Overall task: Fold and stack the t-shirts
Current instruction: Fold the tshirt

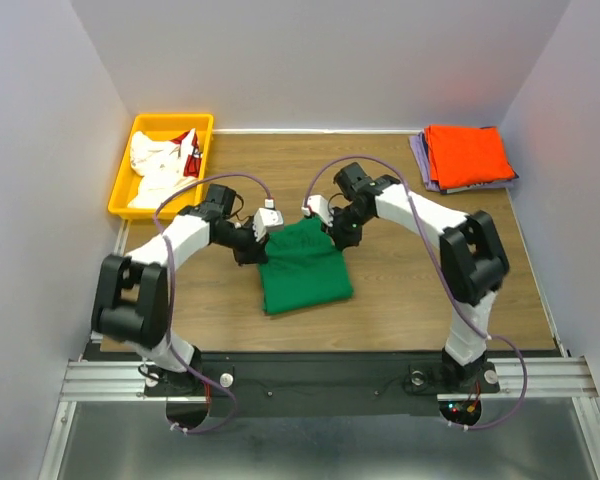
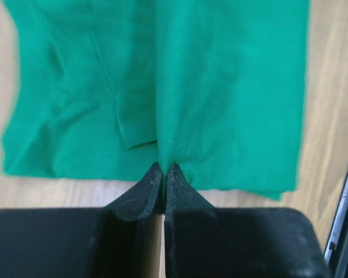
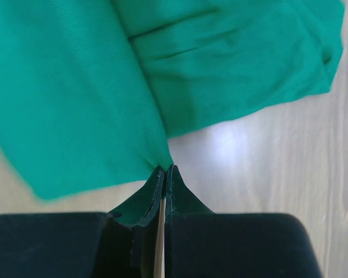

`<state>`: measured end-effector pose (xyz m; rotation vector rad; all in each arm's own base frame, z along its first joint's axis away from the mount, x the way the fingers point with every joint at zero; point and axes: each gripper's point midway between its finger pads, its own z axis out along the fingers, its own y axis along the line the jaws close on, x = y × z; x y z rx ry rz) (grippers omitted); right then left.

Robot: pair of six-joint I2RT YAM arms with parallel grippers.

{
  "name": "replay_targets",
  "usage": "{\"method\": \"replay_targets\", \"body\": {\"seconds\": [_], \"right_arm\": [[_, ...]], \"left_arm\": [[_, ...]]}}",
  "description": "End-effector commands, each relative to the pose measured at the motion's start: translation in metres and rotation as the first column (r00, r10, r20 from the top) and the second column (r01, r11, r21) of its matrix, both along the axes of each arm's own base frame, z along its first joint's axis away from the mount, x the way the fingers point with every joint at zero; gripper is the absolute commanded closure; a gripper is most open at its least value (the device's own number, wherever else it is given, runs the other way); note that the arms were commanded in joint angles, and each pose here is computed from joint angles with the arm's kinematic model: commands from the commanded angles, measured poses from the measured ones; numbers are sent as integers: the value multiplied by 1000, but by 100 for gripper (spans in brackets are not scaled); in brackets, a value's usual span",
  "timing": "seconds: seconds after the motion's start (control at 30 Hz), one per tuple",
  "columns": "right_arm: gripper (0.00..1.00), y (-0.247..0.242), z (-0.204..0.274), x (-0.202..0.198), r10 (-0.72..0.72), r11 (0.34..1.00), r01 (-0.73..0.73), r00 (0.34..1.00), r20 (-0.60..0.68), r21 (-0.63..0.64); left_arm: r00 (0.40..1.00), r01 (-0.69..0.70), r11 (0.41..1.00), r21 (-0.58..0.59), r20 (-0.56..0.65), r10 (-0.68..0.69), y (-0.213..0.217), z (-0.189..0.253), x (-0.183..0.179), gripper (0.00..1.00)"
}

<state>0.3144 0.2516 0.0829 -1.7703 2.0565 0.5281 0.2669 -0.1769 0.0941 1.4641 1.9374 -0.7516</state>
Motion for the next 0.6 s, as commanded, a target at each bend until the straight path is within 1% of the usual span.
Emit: {"method": "replay_targets", "body": {"seconds": [0.0,0.07,0.1,0.13,0.2,0.27,0.3,0.4,0.5,0.57], "right_arm": [[99,14,-14,44,-37,998,36,999,25,51],[98,17,-35,44,-54,998,55,998,-27,38],[98,19,-37,43,-73,996,75,996,-51,42],[97,21,-42,40,-76,996,79,994,-75,48],[96,22,-49,30,-101,992,110,985,-137,55],[95,23,-49,23,-118,989,131,978,-174,64],[95,26,-41,16,-133,985,152,971,-201,84],[93,22,-42,-14,-150,982,176,949,-277,74],[92,14,-37,-47,-178,976,211,921,-347,61],[91,10,-25,-62,-182,971,224,915,-361,80]], "left_arm": [[989,-57,998,-32,-141,52,-2,-21,26,100],[981,-66,997,-43,-183,57,-1,-26,37,100],[974,-84,996,-38,-213,74,4,-33,38,100],[965,-82,996,-29,-253,73,7,-44,35,100],[959,-59,998,-7,-278,55,11,-55,28,100],[959,-49,999,8,-278,49,14,-58,22,100],[962,-42,999,14,-270,44,14,-60,20,100],[966,-22,998,57,-255,36,14,-64,10,100],[966,47,996,76,-257,-26,2,-67,-12,100],[967,110,991,77,-240,-89,-12,-63,-29,100]]}}
